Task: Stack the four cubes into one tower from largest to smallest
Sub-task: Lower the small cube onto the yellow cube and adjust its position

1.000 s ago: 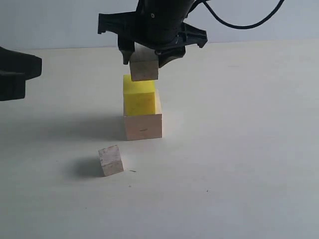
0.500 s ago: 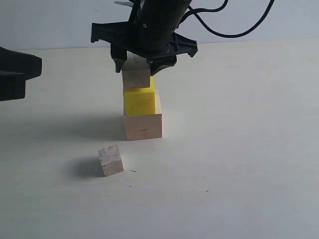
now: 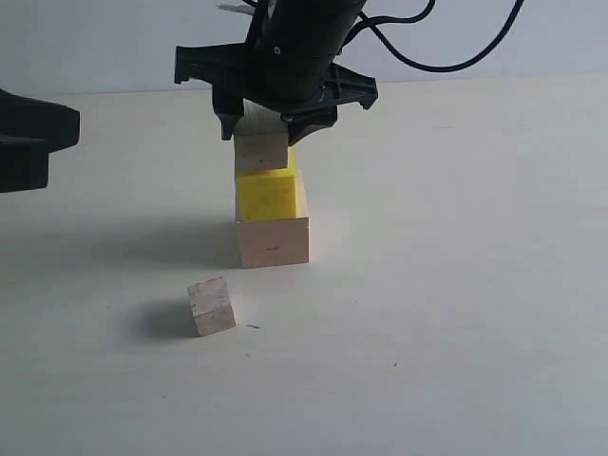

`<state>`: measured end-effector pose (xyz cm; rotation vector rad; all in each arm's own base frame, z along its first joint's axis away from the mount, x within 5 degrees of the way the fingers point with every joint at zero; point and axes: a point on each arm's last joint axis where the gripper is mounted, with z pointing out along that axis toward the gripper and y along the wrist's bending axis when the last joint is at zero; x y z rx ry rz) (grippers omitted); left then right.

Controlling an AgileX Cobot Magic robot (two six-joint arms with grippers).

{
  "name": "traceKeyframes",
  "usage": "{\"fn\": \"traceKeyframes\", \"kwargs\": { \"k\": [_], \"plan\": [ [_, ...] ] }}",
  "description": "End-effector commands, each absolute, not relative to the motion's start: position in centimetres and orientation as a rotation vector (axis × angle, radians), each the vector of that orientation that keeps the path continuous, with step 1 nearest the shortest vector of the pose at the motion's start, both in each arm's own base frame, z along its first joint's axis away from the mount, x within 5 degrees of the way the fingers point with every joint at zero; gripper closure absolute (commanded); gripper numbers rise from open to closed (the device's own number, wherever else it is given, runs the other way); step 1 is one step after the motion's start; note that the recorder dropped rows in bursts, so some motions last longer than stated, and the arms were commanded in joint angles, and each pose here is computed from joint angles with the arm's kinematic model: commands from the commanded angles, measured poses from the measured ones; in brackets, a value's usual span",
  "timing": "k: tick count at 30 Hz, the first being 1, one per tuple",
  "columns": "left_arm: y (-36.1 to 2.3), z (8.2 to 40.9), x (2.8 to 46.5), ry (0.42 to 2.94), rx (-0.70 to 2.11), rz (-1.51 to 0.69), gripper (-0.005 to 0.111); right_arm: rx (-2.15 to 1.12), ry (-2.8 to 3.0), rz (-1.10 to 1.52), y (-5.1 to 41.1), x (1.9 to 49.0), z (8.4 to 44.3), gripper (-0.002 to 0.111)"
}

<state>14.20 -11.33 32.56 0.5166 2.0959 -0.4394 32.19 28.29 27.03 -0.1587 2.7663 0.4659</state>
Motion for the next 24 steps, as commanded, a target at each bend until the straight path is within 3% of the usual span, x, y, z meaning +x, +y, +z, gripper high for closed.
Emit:
{"fn": "traceKeyframes", "kwargs": {
  "k": [1,24],
  "plan": [
    [-11.24,32.69,14.01,2.084,0.521,-0.443,0.107,-0.192,2.722,0.457,28.33,32.46,27.41,0.108],
    [-11.23,32.67,14.0,2.086,0.522,-0.442,0.107,-0.19,2.755,0.434,28.26,32.49,26.82,0.108]
  ]
}}
